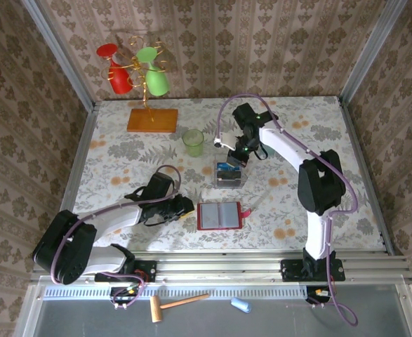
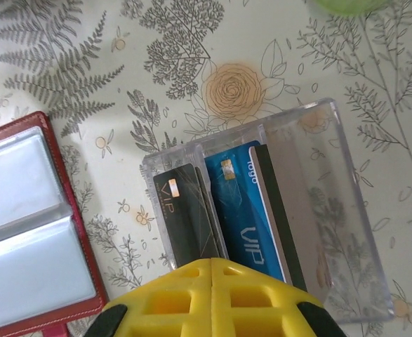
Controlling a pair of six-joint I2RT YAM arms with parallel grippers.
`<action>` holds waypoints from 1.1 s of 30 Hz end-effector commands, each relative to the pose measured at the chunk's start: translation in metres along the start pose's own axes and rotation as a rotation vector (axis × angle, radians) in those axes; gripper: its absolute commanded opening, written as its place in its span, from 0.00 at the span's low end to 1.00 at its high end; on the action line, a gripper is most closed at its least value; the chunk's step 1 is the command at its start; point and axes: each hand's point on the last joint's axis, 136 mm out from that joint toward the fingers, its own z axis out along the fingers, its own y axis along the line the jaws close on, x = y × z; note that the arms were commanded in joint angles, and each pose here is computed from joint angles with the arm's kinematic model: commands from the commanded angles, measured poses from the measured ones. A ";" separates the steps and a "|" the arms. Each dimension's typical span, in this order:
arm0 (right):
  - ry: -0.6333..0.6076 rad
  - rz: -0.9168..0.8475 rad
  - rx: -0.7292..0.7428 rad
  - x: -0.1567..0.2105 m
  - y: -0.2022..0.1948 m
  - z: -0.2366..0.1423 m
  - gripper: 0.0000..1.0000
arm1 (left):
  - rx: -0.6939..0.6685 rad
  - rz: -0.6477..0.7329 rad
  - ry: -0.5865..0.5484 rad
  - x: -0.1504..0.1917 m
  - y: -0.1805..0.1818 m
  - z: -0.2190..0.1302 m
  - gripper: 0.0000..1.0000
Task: Take the credit cards out of the card holder
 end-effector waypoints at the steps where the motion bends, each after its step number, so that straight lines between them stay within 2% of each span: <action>1: 0.018 0.017 0.017 0.002 -0.008 0.014 0.00 | 0.025 0.020 0.001 -0.004 -0.007 0.000 0.26; 11: 0.060 0.035 0.049 0.008 -0.024 0.030 0.00 | 0.021 0.016 0.012 -0.004 -0.006 0.003 0.25; 23: -0.007 0.057 0.250 -0.012 -0.064 0.006 0.00 | 0.019 0.013 0.011 -0.005 -0.006 0.004 0.26; 29: -0.096 0.067 0.313 -0.030 -0.072 -0.011 0.00 | 0.020 0.013 0.004 -0.005 -0.006 0.002 0.26; 33: -0.086 0.082 0.371 -0.029 -0.085 -0.011 0.00 | 0.020 0.014 0.006 -0.004 -0.006 0.001 0.26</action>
